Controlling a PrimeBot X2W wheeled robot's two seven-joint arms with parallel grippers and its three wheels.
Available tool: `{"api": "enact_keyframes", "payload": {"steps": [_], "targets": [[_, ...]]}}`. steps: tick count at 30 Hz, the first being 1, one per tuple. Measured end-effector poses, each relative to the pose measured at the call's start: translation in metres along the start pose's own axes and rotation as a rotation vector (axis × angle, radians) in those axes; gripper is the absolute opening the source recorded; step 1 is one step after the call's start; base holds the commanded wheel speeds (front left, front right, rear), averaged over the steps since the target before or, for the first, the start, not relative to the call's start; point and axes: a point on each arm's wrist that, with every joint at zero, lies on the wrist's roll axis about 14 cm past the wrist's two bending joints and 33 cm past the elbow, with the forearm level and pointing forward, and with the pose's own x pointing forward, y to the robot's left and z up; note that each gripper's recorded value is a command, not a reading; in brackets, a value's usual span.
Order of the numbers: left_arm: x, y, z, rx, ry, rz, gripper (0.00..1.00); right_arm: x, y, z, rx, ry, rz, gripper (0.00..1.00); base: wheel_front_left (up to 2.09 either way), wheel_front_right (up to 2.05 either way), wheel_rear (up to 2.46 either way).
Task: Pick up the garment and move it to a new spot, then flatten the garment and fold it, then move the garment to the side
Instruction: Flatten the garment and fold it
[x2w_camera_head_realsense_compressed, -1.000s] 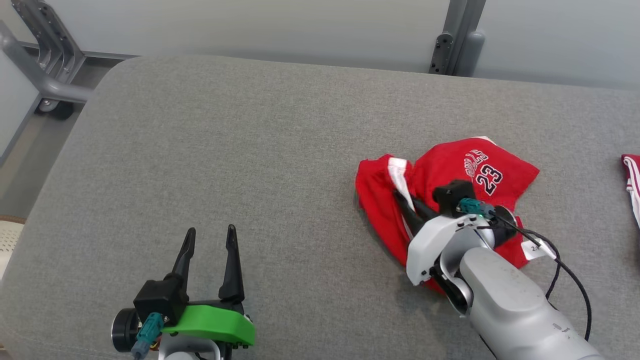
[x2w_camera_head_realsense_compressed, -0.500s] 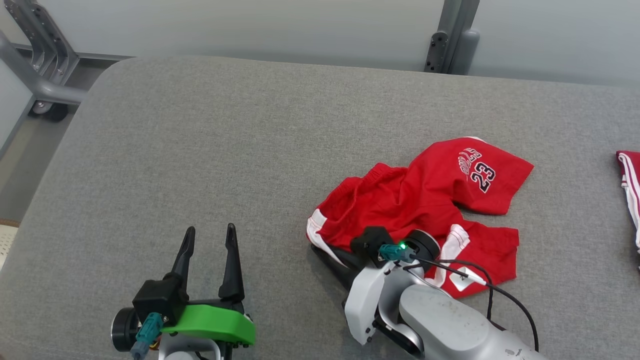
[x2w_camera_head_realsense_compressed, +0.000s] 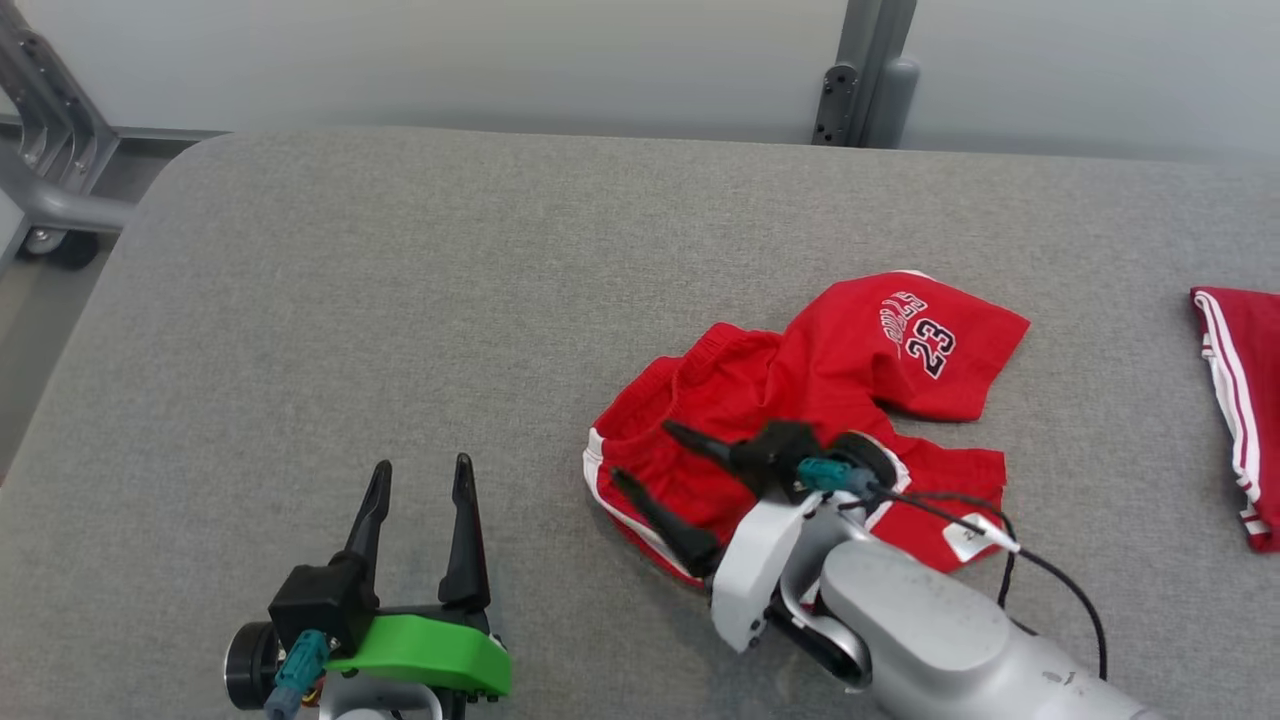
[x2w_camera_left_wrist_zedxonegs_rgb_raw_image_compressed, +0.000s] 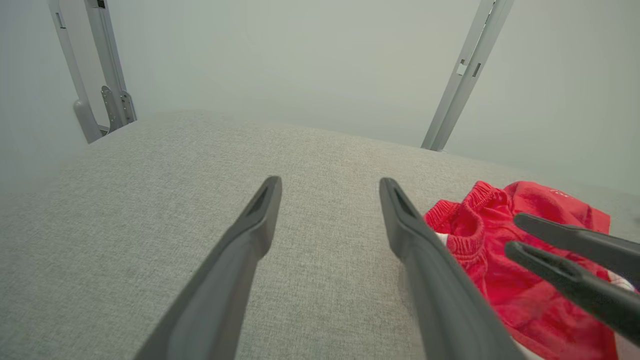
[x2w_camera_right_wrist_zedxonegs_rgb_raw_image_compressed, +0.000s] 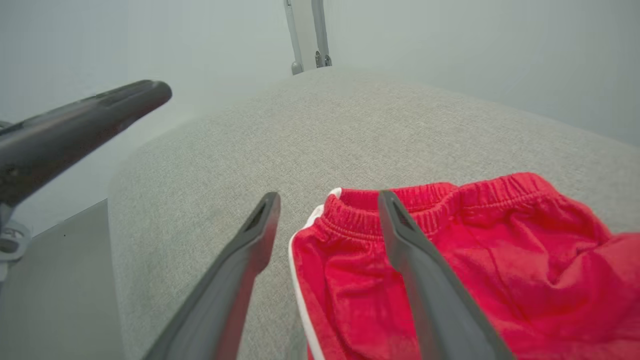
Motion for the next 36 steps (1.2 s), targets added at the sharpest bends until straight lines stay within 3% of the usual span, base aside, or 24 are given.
{"api": "enact_keyframes", "payload": {"steps": [5, 12, 23, 36], "targets": [[0.001, -0.013, -0.003, -0.007, 0.008, -0.045, 1.0, -0.028, -0.052, 0.027, -0.005, -0.101, -0.167, 1.0, 0.0, 0.0, 0.0], [0.0, -0.031, -0.007, -0.01, 0.019, -0.107, 1.0, -0.103, -0.113, 0.034, -0.012, -0.19, -0.468, 1.0, 0.0, 0.0, 0.0], [-0.011, -0.036, -0.011, 0.0, 0.029, -0.146, 1.0, -0.186, -0.113, 0.022, 0.031, -0.271, -0.735, 1.0, 0.0, 0.0, 0.0], [-0.018, -0.028, -0.015, 0.011, 0.038, -0.124, 1.0, -0.205, -0.109, 0.024, 0.031, -0.3, -0.792, 1.0, 0.0, 0.0, 0.0]]}}
